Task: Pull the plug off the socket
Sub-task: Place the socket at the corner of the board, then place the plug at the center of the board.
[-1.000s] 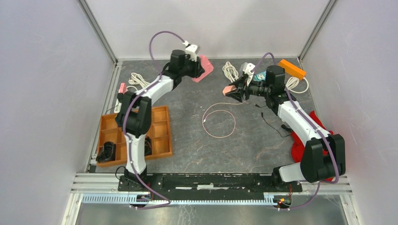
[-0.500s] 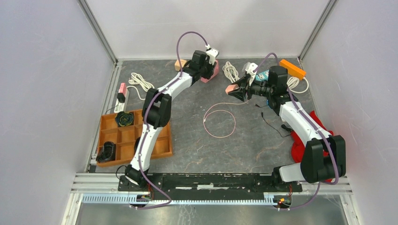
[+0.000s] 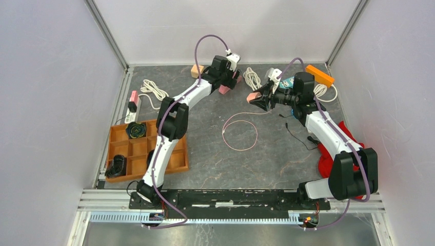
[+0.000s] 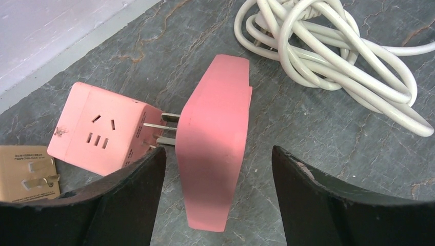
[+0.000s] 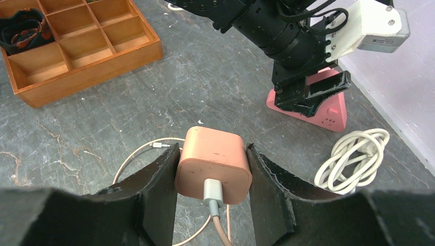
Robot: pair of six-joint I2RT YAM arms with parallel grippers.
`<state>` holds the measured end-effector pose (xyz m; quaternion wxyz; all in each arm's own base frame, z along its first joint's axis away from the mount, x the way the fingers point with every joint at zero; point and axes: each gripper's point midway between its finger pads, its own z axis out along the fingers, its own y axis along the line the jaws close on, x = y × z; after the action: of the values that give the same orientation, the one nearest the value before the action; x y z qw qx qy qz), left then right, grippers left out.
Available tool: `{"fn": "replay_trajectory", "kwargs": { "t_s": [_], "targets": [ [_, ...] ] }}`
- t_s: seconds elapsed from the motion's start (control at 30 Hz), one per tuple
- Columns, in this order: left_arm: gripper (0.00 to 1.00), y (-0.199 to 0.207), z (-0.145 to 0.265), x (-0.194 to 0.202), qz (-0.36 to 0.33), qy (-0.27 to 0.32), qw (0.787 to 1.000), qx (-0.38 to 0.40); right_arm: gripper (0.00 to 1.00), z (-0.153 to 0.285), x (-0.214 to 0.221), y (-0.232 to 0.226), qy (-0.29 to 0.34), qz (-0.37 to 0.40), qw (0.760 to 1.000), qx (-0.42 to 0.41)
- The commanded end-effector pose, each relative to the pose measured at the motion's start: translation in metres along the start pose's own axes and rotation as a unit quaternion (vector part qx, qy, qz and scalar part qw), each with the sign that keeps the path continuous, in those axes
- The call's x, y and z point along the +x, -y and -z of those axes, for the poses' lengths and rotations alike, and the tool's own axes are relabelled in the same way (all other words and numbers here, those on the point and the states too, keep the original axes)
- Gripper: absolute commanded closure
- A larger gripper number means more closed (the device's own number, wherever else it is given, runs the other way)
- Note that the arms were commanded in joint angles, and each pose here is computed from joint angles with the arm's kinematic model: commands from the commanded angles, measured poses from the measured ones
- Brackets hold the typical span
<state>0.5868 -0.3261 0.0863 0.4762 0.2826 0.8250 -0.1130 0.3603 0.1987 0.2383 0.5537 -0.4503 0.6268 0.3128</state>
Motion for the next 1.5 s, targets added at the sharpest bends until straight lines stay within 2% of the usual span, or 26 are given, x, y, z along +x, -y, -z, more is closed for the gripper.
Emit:
{"fn": "replay_trajectory", "kwargs": {
  "t_s": [0.0, 0.17, 0.43, 0.63, 0.7, 0.77, 1.07, 1.13, 1.27, 1.47],
  "targets": [
    [0.18, -0.005, 0.042, -0.063, 0.007, 0.057, 0.998, -0.012, 1.0, 0.003, -0.008, 0.008, 0.013, 0.017, 1.0, 0.01],
    [0.15, -0.005, 0.088, -0.094, 0.006, 0.099, 0.995, -0.012, 1.0, 0.004, -0.008, 0.008, 0.014, 0.013, 1.0, 0.009],
    [0.1, 0.004, 0.201, -0.138, 0.027, 0.207, 0.978, -0.002, 1.0, 0.004, -0.01, 0.008, 0.017, 0.012, 1.0, 0.01],
    [0.07, 0.019, 0.277, -0.121, 0.038, 0.252, 0.967, 0.021, 1.0, 0.005, -0.013, 0.006, 0.022, 0.013, 1.0, 0.008],
    [0.01, 0.026, 0.297, -0.109, 0.055, 0.251, 0.966, 0.034, 1.0, 0.006, -0.014, 0.005, 0.023, 0.015, 1.0, 0.009],
    [0.0, 0.034, 0.313, -0.095, 0.062, 0.25, 0.965, 0.052, 1.0, 0.007, -0.017, 0.004, 0.025, 0.019, 0.999, 0.01],
    [0.0, 0.065, 0.339, 0.012, 0.067, 0.138, 0.983, 0.103, 1.0, 0.018, -0.033, 0.011, 0.018, 0.066, 0.997, 0.041],
    [0.0, 0.065, 0.345, 0.017, 0.06, 0.126, 0.985, 0.101, 1.0, 0.022, -0.041, 0.018, 0.018, 0.083, 0.995, 0.057],
    [0.0, 0.06, 0.361, 0.005, 0.03, 0.151, 0.984, 0.092, 1.0, 0.027, -0.069, 0.044, 0.012, 0.123, 0.987, 0.103],
    [0.0, 0.061, 0.367, 0.001, 0.036, 0.165, 0.981, 0.095, 1.0, 0.033, -0.122, 0.103, -0.016, 0.164, 0.97, 0.177]
  ]
}}
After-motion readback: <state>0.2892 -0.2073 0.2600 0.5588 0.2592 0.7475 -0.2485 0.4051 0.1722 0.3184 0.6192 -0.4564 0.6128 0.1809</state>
